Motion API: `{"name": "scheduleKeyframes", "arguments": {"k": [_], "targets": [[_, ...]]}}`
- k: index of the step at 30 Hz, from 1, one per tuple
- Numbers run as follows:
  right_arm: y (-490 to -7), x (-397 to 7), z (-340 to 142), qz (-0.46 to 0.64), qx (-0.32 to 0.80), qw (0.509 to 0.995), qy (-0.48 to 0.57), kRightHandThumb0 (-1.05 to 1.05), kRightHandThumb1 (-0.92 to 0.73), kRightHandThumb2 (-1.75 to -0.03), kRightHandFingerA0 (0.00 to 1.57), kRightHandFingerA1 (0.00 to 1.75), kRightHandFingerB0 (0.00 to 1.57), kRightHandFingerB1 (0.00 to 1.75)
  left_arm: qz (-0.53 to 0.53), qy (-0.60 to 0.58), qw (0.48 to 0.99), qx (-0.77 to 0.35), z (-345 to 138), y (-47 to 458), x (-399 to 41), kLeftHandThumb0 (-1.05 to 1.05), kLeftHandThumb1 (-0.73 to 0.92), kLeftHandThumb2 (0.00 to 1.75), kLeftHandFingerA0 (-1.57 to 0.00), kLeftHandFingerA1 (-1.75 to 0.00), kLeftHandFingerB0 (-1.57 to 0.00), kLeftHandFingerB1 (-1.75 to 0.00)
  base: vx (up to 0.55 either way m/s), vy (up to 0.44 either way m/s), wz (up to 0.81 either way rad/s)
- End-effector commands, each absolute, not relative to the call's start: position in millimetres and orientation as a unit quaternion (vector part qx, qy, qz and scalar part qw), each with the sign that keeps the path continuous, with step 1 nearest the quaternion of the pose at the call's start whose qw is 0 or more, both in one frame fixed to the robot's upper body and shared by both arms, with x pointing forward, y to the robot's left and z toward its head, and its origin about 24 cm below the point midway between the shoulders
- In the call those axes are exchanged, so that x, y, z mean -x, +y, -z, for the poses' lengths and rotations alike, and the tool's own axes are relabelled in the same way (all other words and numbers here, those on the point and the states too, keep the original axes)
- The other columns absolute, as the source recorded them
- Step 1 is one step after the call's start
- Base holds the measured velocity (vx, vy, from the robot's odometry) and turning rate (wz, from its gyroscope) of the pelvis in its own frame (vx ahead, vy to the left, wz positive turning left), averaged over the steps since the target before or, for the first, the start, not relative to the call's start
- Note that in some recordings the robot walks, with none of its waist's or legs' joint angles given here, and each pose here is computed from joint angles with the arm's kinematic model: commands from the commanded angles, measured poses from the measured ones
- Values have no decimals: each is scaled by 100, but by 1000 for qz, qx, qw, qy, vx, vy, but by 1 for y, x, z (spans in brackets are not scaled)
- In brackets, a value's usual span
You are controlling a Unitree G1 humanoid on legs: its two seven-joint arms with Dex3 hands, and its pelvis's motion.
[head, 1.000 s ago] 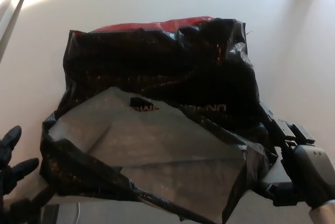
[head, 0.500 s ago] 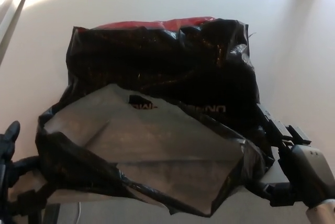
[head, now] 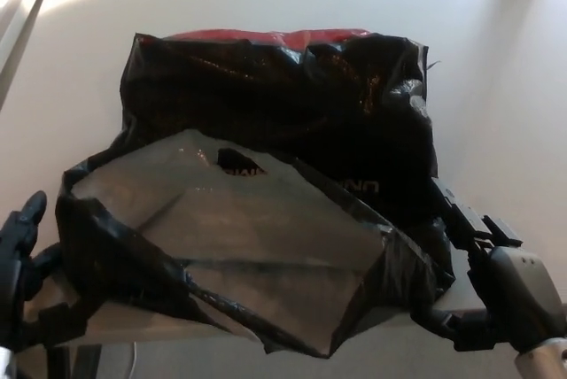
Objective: A plastic bag is kept infront of the robot in the middle of the desk and the robot uses both its hands to grab it from the top and lifts it up and then releases it.
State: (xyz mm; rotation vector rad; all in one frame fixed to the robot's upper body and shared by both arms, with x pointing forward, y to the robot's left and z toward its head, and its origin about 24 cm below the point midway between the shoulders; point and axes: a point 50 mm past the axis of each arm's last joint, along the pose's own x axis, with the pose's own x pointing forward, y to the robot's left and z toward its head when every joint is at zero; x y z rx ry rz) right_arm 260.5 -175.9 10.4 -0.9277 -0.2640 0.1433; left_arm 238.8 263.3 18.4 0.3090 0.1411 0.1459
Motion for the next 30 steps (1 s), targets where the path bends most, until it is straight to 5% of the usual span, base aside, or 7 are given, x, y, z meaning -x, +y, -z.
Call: {"name": "scheduleKeyframes", "arguments": {"k": [1,19,22,23,24,25,30], "targets": [[-177,-261,-8,-68,444,887,-105,-61,-37,-68,15,51,0,0,-8,121,990,-69,-13,246,-233,-37,40,68,-3,-22,-2,-24,0,0,0],[-158,-292,-33,-37,400,902,-156,-64,-39,-73,28,52,0,0,91,209,964,140,-16,191,-222,-24,36,84,-23,-55,0,-47,0,0,0],[-153,-298,-40,-29,354,921,-161,-56,-36,-75,59,72,50,57,86,229,957,157,-15,191,-221,-29,51,56,-61,-47,-38,-33,0,0,0],[-151,-300,-43,-21,340,927,-159,-66,-41,-77,74,118,76,93,89,232,956,157,-14,191,-221,-30,54,56,-88,-175,-81,-71,0,0,0],[-148,-301,-46,-15,323,931,-169,-52,-37,-75,117,146,100,139,97,233,955,159,-15,191,-221,-30,62,59,-91,-175,-70,-175,0,0,0],[-146,-301,-49,-10,301,936,-184,-40,-63,-59,96,175,71,175,108,234,953,162,-15,192,-221,-28,68,63,-93,-175,-78,-175,0,0,0],[-145,-306,-57,0,231,956,-182,-45,-67,-59,89,175,66,175,124,241,950,158,-18,197,-223,-18,70,64,-91,-175,-75,-175,0,0,0]]}}
